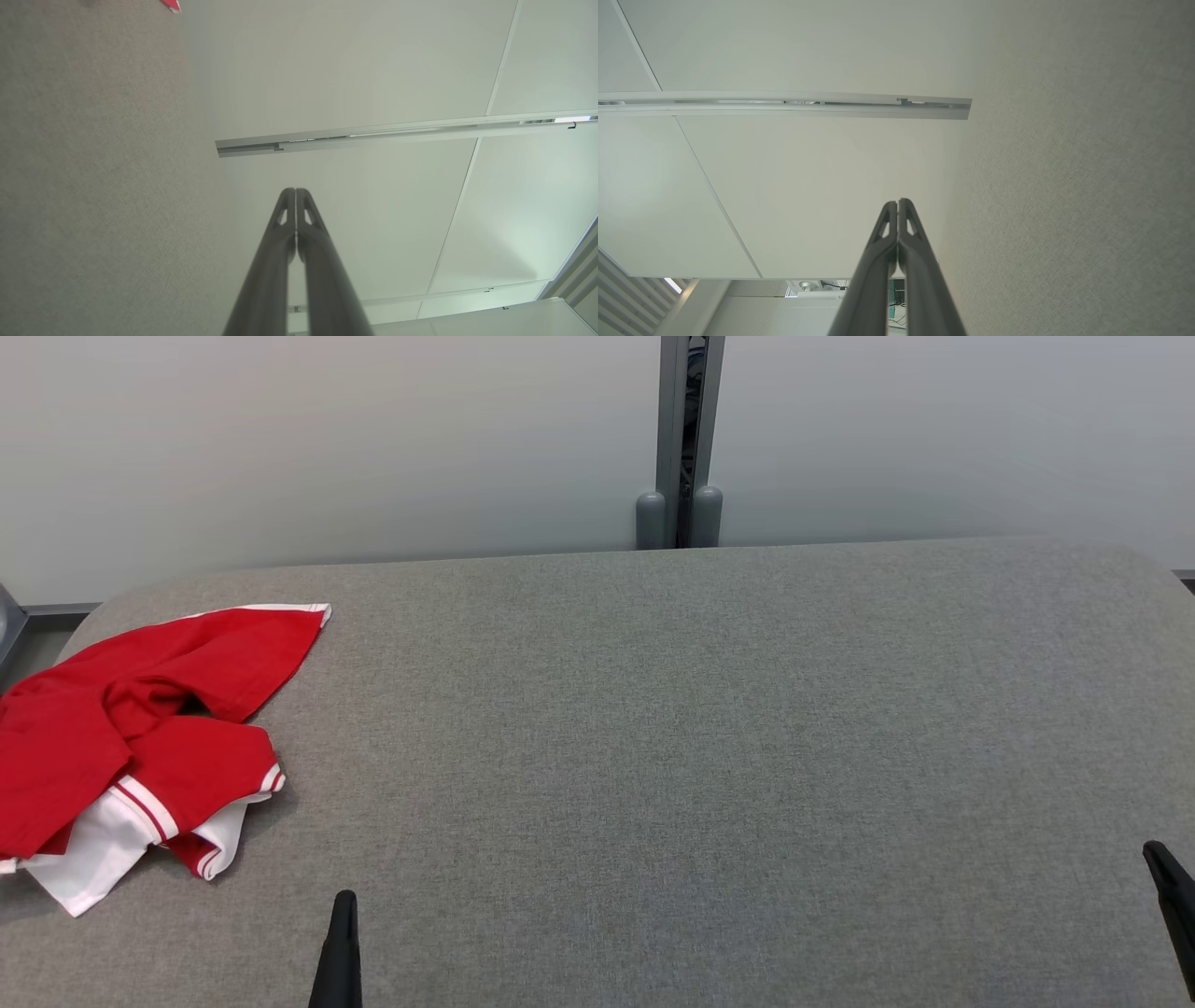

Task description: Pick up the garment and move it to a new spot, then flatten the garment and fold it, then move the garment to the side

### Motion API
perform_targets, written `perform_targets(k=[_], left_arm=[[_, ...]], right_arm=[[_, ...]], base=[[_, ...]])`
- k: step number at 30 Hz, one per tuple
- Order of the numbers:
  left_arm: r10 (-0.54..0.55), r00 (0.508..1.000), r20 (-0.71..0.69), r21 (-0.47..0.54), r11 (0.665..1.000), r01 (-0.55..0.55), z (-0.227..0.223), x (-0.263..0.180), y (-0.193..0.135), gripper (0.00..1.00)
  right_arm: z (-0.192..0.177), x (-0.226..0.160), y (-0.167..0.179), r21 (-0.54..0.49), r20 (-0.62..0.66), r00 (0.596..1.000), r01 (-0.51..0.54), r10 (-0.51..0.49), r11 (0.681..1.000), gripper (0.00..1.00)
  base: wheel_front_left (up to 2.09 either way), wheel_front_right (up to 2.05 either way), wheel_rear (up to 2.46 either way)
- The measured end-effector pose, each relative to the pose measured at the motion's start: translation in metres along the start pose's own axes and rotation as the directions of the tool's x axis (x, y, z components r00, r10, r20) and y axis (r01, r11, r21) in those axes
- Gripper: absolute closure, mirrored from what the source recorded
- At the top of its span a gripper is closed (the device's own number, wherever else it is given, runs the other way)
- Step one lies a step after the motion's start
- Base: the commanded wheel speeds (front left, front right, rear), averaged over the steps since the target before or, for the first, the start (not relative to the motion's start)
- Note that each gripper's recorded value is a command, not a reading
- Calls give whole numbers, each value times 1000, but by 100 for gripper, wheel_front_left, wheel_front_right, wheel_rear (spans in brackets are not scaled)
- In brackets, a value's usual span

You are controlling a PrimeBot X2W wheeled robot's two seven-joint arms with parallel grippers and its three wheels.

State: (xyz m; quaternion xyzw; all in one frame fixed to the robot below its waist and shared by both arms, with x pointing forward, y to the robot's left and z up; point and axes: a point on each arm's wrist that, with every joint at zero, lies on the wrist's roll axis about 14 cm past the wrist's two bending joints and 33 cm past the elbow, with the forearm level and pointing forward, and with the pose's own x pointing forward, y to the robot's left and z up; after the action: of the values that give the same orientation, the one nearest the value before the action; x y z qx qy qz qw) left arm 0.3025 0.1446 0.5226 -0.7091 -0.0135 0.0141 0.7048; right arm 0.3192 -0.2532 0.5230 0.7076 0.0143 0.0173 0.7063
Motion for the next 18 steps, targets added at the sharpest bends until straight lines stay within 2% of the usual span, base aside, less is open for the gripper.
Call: perform_targets(k=[8,9,13,18], left_arm=[[0,1000,0,0,1000,0,0,0,0,100],[5,1000,-1,1,1000,-5,0,0,1,0],[41,999,-4,7,999,-41,-1,-2,13,0],[44,999,-5,14,999,-43,-1,4,16,0]], right_arm=[[0,0,0,0,0,1000,0,0,1000,100],[0,0,-1,3,1,1000,4,-4,1000,0],[-8,-2,-15,38,4,999,36,-36,999,0],[-8,0,-17,21,22,999,41,-42,999,0]], base=[[0,0,0],[0,0,0],[0,0,0],[0,0,0]])
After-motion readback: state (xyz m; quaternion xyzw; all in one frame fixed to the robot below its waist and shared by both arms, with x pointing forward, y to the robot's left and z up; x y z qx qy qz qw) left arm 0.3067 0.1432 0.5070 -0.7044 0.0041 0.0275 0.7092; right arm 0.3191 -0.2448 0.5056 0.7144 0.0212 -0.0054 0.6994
